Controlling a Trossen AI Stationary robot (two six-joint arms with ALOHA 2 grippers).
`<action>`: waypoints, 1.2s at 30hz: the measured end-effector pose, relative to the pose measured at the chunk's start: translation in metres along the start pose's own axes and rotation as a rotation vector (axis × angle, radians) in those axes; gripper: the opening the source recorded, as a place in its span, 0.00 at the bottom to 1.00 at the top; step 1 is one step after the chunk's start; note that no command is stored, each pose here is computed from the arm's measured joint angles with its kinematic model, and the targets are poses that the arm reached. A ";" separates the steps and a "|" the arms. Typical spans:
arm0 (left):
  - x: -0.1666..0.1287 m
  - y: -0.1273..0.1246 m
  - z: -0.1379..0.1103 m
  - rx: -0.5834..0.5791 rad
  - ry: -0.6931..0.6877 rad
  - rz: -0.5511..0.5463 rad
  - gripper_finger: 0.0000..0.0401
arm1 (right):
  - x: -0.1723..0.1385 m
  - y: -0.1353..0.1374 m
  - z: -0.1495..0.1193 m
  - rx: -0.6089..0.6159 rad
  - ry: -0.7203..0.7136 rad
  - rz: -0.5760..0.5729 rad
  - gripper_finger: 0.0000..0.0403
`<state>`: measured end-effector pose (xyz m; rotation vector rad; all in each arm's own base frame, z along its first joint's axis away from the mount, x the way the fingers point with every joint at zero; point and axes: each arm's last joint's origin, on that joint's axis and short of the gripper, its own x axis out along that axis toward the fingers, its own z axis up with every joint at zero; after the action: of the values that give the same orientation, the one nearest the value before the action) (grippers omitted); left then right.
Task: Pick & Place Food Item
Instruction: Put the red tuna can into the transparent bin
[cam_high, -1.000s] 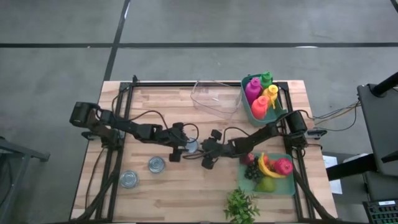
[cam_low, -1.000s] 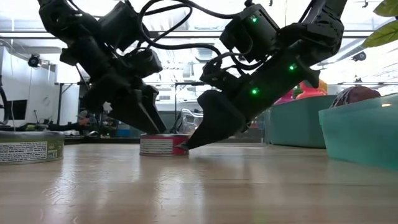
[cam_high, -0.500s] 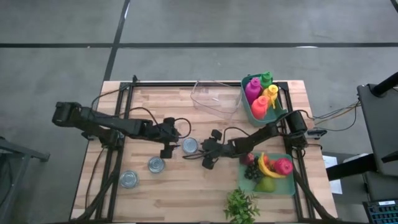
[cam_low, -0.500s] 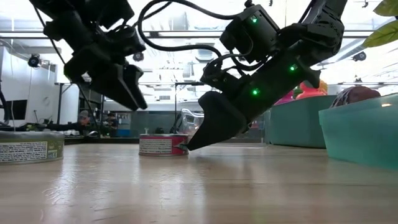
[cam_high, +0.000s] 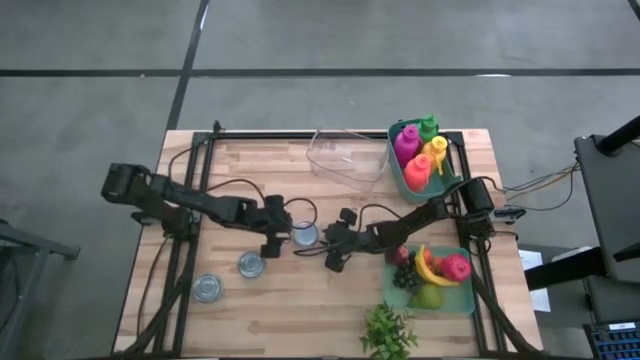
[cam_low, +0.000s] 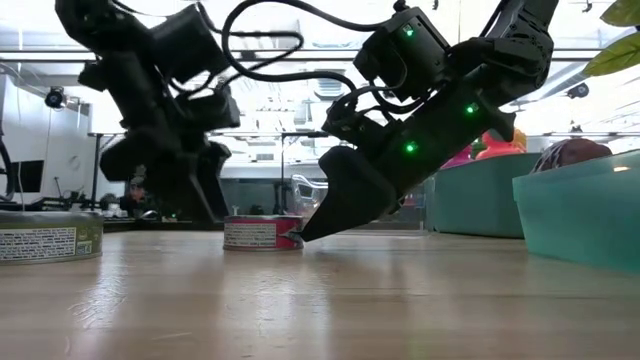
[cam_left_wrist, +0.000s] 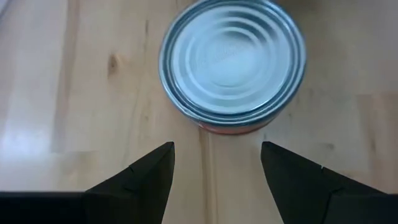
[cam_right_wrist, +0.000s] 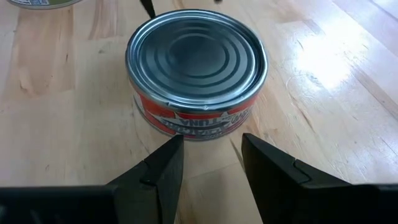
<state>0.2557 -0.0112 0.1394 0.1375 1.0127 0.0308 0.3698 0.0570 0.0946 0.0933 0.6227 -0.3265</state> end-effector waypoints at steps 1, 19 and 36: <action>0.003 0.000 -0.001 0.000 0.002 0.000 0.61 | 0.000 0.000 0.000 0.000 -0.001 0.000 0.39; 0.017 -0.002 0.003 -0.001 -0.034 0.001 0.61 | 0.000 0.000 0.002 0.003 -0.009 0.001 0.39; 0.017 -0.002 0.005 -0.005 -0.067 0.004 0.61 | 0.000 0.002 0.007 -0.017 -0.057 0.009 0.39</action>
<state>0.2691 -0.0120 0.1279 0.1350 0.9458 0.0326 0.3742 0.0572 0.1000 0.0706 0.5685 -0.3137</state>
